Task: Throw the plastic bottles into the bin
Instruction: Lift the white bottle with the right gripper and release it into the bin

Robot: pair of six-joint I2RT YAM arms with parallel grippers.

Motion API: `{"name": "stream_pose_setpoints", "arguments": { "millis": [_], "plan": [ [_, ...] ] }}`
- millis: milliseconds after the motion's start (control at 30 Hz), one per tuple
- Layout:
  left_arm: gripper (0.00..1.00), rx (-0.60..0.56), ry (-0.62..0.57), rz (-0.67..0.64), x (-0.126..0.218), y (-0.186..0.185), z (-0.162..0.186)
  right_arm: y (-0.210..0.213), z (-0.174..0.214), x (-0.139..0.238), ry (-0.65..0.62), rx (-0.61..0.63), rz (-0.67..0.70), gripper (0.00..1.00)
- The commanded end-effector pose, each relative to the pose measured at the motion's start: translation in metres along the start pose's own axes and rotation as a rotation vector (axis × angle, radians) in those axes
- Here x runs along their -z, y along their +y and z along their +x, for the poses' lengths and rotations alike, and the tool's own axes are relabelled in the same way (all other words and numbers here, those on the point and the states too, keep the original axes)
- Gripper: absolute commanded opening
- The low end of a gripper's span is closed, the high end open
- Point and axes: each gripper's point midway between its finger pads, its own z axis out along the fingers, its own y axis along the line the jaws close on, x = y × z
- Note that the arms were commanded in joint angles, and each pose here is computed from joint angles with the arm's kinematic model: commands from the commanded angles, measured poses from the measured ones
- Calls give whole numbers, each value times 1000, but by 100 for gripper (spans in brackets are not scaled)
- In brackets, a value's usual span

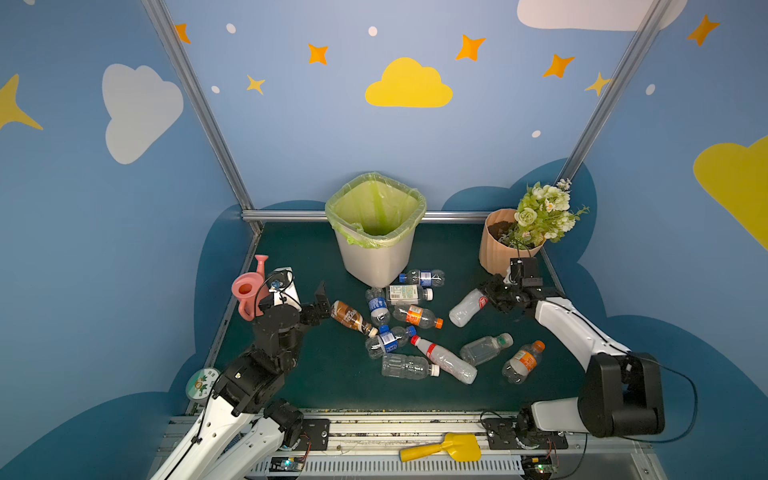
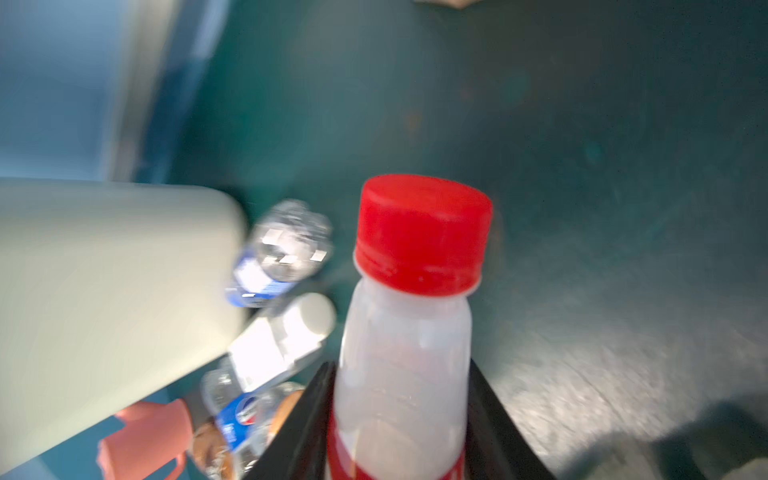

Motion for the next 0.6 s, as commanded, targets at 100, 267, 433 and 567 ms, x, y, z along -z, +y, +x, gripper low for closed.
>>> {"name": "stream_pose_setpoints", "arguments": {
  "millis": [100,267,433,567],
  "plan": [
    [100,18,24,-40,-4,6,8,79,-60,89,-265,169,-161,41],
    [100,29,30,-46,-6,7,11,149,-94,177,-541,289,-336,40],
    [100,45,37,-49,-5,9,15,213,-100,243,-738,408,-483,40],
    [100,68,39,-48,-3,11,17,261,-95,271,-830,447,-630,40]
  ]
}}
